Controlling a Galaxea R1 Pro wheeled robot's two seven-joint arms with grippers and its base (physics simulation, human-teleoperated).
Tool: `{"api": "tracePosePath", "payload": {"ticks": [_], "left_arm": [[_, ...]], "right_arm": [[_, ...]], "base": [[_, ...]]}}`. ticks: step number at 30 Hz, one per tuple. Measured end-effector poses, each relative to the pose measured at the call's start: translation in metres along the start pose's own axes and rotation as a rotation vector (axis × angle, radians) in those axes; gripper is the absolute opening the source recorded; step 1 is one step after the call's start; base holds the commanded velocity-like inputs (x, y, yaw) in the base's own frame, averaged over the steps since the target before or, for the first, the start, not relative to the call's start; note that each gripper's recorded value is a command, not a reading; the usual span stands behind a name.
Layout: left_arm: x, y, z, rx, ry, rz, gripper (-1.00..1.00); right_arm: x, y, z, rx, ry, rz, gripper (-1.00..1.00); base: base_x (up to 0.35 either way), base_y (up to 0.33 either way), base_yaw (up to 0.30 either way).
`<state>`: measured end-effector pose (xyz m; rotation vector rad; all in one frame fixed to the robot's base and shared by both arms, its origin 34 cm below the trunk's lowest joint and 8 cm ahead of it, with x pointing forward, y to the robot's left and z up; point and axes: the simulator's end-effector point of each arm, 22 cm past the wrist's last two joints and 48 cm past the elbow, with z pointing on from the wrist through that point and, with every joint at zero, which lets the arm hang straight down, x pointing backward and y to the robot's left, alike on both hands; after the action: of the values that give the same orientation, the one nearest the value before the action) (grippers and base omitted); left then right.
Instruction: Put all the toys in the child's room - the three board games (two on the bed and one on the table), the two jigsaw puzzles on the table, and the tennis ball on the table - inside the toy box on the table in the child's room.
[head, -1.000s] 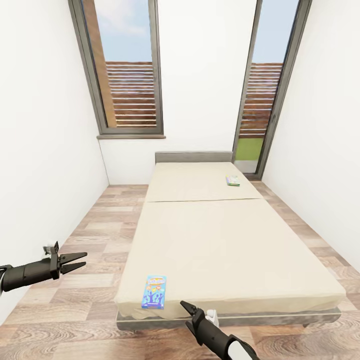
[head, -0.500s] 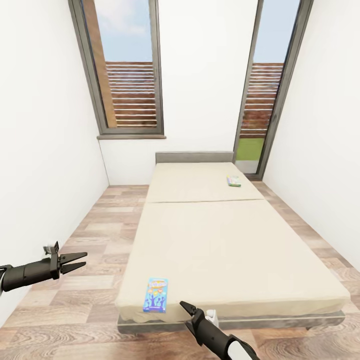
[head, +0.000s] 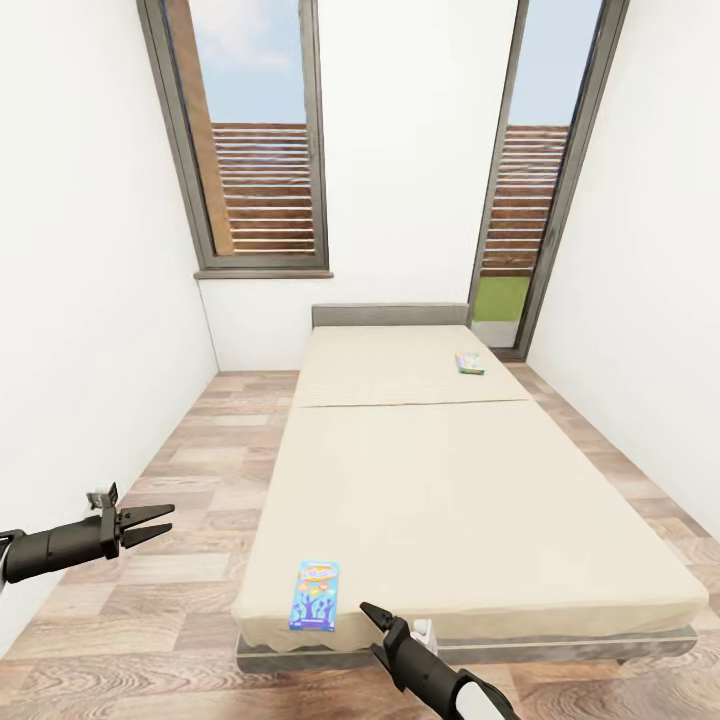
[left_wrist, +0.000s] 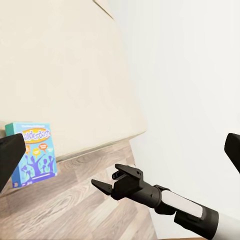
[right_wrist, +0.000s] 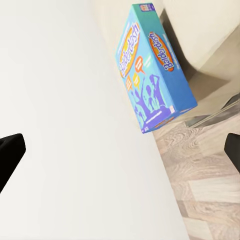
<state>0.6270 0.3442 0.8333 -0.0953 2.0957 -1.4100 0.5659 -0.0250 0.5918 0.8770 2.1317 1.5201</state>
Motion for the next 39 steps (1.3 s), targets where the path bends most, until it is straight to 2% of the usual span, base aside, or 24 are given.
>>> {"api": "tracePosePath", "payload": {"ticks": [3,29,36,39], "left_arm": [[0.0,0.0,0.0,0.0,0.0,0.0,1.0],[0.027,0.041,0.009,-0.001,-0.001,0.0,1.0],[0.027,0.041,0.009,-0.001,-0.001,0.0,1.0],[0.027,0.041,0.009,-0.001,-0.001,0.0,1.0]], "right_arm": [[0.0,0.0,0.0,0.0,0.0,-0.001,1.0],[0.003,-0.047,0.014,-0.002,0.004,-0.006,1.0],[0.002,-0.044,0.016,-0.008,0.003,-0.014,1.0],[0.002,-0.039,0.017,-0.014,0.012,-0.036,1.0]], "base": [[0.003,0.002,0.0],[0.0,0.0,0.0],[0.0,0.0,0.0],[0.0,0.0,0.0]]}}
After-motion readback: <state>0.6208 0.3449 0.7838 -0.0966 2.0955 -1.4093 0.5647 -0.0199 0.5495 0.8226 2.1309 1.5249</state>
